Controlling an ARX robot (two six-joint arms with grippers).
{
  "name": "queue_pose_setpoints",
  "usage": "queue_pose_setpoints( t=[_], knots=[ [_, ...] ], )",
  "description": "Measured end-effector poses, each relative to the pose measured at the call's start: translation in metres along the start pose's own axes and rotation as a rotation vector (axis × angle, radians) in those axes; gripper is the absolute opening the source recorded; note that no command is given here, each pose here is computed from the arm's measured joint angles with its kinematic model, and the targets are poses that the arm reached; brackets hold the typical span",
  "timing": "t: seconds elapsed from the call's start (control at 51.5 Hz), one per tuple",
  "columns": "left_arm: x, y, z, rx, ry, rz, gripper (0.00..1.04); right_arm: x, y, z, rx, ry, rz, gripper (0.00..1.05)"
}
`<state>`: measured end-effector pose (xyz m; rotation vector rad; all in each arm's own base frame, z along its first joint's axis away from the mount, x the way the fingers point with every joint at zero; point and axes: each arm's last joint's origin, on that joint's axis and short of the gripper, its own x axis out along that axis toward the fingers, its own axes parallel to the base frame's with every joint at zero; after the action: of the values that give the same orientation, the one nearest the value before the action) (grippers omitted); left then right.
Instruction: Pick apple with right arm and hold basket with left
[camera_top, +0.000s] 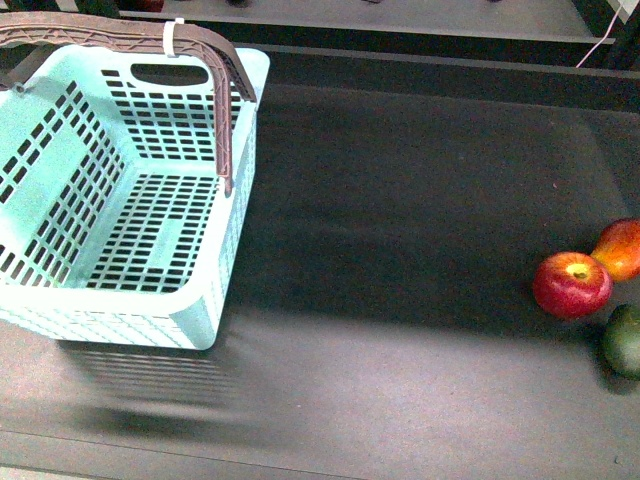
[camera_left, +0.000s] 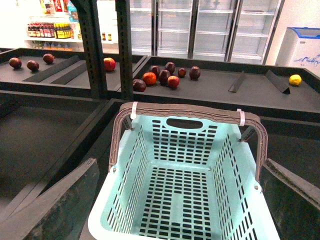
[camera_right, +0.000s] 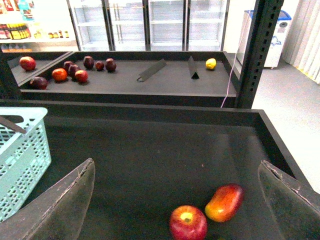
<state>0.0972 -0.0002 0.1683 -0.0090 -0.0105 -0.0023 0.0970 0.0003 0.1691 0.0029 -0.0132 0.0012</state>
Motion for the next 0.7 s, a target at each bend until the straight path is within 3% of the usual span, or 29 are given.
queue_pose_setpoints(
  t=[0.699],
  knots=[
    [0.0,0.0,0.0,0.0,0.0,0.0,0.98,0.0,0.0,0.0,0.0,0.0,0.0,0.96]
  ],
)
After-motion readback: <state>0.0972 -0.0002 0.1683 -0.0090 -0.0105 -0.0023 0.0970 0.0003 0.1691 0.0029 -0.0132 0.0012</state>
